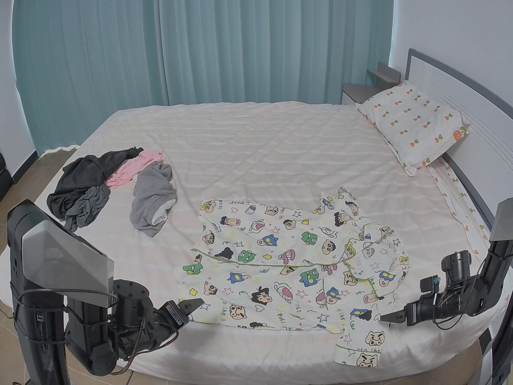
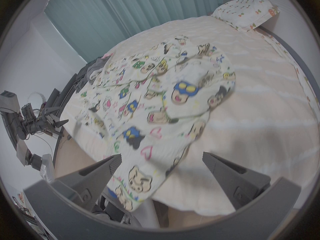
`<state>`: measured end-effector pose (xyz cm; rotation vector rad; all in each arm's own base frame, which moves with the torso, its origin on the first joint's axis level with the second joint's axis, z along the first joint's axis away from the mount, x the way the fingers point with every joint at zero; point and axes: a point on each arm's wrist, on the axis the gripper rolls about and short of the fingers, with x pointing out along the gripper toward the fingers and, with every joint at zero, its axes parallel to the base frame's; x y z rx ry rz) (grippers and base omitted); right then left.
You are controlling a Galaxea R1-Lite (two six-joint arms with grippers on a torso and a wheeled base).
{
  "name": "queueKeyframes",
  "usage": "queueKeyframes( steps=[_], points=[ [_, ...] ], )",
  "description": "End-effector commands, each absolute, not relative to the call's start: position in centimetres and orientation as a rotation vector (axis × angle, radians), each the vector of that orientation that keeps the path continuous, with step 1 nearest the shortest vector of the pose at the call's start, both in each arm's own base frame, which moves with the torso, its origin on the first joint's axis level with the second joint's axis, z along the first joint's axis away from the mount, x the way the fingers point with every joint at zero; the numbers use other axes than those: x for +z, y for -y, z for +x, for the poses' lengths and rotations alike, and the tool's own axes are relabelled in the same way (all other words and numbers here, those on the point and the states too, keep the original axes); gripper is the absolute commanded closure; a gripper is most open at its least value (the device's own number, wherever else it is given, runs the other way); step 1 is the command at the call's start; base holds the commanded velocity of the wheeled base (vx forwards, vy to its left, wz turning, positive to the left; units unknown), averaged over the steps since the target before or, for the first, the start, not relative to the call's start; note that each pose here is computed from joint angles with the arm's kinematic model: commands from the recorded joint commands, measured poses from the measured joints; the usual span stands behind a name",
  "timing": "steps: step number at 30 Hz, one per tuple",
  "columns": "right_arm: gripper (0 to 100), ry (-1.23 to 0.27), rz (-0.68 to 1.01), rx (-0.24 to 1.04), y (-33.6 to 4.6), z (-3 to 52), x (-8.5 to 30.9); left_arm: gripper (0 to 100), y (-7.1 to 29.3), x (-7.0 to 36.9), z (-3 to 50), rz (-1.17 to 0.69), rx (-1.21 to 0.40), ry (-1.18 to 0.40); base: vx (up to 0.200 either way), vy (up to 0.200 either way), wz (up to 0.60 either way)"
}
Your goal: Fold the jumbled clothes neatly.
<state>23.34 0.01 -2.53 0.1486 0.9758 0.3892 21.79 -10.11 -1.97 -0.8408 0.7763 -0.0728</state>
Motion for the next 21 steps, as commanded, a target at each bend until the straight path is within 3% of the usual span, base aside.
queueKeyframes(
  steps=[1,21],
  points=[
    [0,-1.023,0.158,0.416,-0.3,23.2,-3.7,0,10.2,-2.0,21.9,-0.843,-0.080,-0.767,0.000,0.000,0.00],
    [0,-1.024,0.055,0.515,-4.4,25.2,-6.5,0,10.3,-2.2,21.8,-0.836,-0.081,-0.773,0.000,0.000,0.00]
  ],
)
